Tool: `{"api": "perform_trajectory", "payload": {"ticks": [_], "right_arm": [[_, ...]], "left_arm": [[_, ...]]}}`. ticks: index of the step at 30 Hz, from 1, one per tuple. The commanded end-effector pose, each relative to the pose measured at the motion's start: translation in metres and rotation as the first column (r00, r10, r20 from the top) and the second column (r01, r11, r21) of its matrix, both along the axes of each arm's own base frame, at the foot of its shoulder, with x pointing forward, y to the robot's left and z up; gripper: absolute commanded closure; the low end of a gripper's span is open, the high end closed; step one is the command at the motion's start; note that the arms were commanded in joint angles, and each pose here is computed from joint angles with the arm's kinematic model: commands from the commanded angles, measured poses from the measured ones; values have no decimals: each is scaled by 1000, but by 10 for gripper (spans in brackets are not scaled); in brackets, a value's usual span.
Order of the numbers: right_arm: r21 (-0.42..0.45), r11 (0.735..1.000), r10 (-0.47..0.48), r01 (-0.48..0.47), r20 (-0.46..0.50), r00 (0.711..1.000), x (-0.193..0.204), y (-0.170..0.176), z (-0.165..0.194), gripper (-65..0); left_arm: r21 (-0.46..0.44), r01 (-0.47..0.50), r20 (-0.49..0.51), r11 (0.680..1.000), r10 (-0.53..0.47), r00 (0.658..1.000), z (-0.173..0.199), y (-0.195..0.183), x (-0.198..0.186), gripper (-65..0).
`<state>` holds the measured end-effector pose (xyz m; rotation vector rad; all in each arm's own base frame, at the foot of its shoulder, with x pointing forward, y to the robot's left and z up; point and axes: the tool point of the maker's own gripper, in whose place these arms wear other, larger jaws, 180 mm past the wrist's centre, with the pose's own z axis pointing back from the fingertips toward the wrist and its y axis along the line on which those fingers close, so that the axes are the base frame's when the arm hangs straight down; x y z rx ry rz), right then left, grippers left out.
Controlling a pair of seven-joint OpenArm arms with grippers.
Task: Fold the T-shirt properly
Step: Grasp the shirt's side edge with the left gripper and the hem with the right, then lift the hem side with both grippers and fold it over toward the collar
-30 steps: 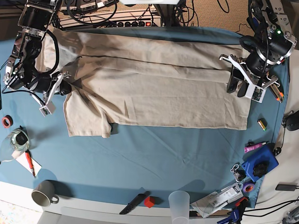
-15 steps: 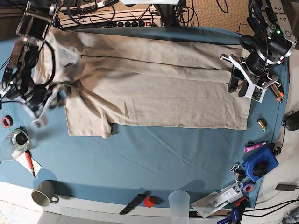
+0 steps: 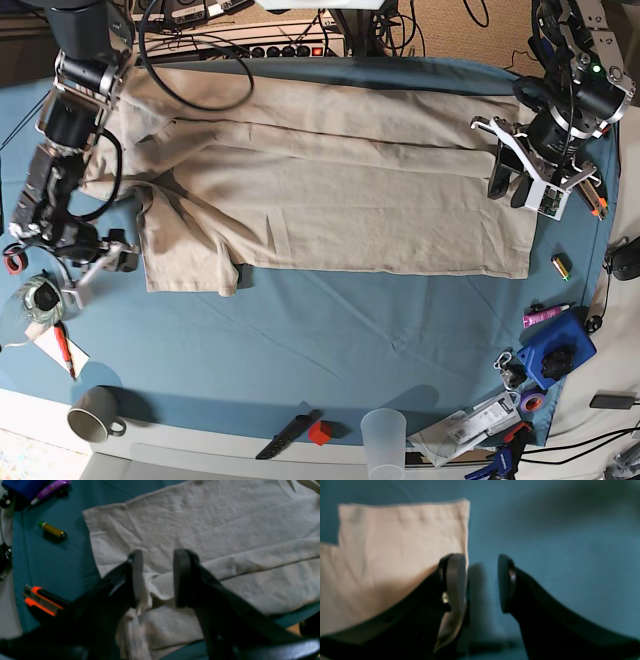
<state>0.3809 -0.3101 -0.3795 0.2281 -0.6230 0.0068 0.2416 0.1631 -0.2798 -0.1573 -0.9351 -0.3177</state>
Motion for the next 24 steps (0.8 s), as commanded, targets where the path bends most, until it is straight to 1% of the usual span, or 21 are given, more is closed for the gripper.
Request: {"api": "perform_trajectory", "payload": {"ticks": [1,2,4,8,11,14,17,24], "right_arm": [[3,1000,-12,12,44,999,13,-6,13,-219],[26,1000,-15,14,29,999,14,-1,7,-219],[57,998,13,-14,17,1000,14,12,-1,-219],[90,995,37,-38,16,999,16,32,-7,-219],[110,993,53,-52,-5,999,14,44,-12,-219],[121,990,69,-65,-30,997,10,53,-17,-219],[122,990,73,-67,-39,997,9,54,-18,-219],[120,990,74,-68,-46,996,8,53,-19,-219]], "left_arm": [[-3,9,43,1000,-9,999,10,-1,4,-215],[-4,9,47,1000,-9,999,11,-1,4,-216],[-8,9,58,1000,-9,998,13,-2,5,-216],[-9,5,79,1000,-4,997,17,-1,10,-216],[-4,-19,76,1000,19,997,11,7,21,-216],[-55,-53,50,997,56,997,-6,17,41,-216],[-106,-81,16,991,84,996,-20,26,63,-216],[-179,-122,9,976,125,992,-24,38,114,-216]]}}
